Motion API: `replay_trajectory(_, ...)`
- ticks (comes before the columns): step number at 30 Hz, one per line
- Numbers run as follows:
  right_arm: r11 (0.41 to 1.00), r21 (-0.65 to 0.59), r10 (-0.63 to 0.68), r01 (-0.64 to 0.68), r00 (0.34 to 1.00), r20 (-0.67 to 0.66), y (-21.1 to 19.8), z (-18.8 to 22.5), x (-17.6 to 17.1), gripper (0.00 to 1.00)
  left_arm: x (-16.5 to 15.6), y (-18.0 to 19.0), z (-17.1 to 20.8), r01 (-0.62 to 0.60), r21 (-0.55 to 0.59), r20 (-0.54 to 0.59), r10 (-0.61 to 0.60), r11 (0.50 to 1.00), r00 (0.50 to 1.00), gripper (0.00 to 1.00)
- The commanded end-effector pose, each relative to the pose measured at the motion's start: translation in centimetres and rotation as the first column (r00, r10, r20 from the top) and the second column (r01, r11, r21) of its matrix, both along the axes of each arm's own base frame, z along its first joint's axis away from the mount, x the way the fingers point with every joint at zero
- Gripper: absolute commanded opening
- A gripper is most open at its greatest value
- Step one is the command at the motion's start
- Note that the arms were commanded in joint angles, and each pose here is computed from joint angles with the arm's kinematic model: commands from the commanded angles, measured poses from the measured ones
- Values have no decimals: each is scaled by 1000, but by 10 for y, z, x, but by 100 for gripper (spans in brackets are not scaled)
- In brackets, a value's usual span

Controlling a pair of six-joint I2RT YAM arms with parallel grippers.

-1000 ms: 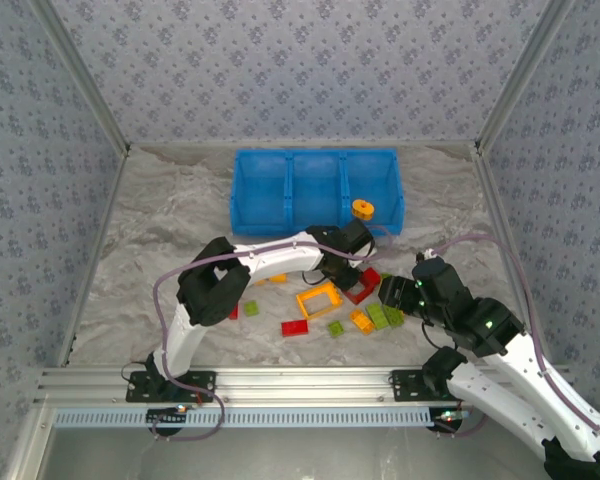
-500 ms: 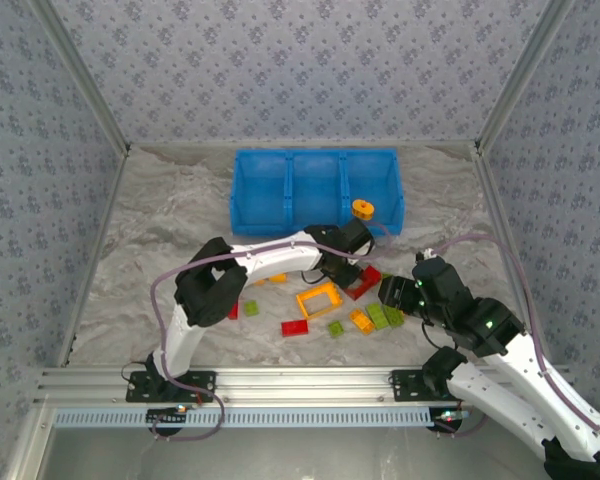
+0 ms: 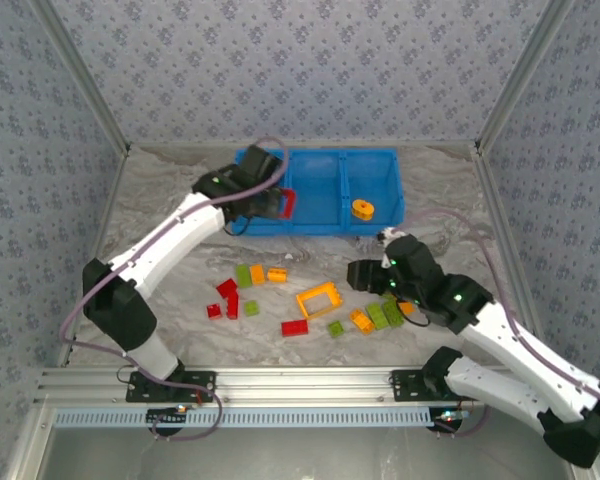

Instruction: Sort the legos into containers by color

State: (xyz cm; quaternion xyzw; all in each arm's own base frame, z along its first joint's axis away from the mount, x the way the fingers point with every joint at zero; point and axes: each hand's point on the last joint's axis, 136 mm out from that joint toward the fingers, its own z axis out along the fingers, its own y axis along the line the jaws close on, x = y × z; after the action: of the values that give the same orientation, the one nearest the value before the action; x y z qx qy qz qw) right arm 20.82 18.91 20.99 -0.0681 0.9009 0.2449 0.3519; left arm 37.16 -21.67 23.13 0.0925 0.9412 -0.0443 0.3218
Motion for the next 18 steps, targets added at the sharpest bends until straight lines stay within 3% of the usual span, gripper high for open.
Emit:
replay_trajectory(1, 997, -5, 76, -78, 959, 272, 41, 50, 23, 69, 22, 29, -10, -117, 45, -56, 120, 992, 991, 0)
replay_trajectory(6, 993, -94, 108, -72, 873, 476, 85, 66, 32, 70, 73, 36, -25, -186, 104, -73, 194, 977, 978, 0)
replay_trajectory(12, 991, -126, 90, -36, 888, 451, 101, 54, 36, 70, 119, 41, -52, -283, 155, -88, 299, 946, 950, 0)
replay_trajectory(18, 992, -120, 81, -33, 900, 428, 96, 42, 27, 71, 142, 34, -78, -304, 135, -109, 319, 943, 942, 0)
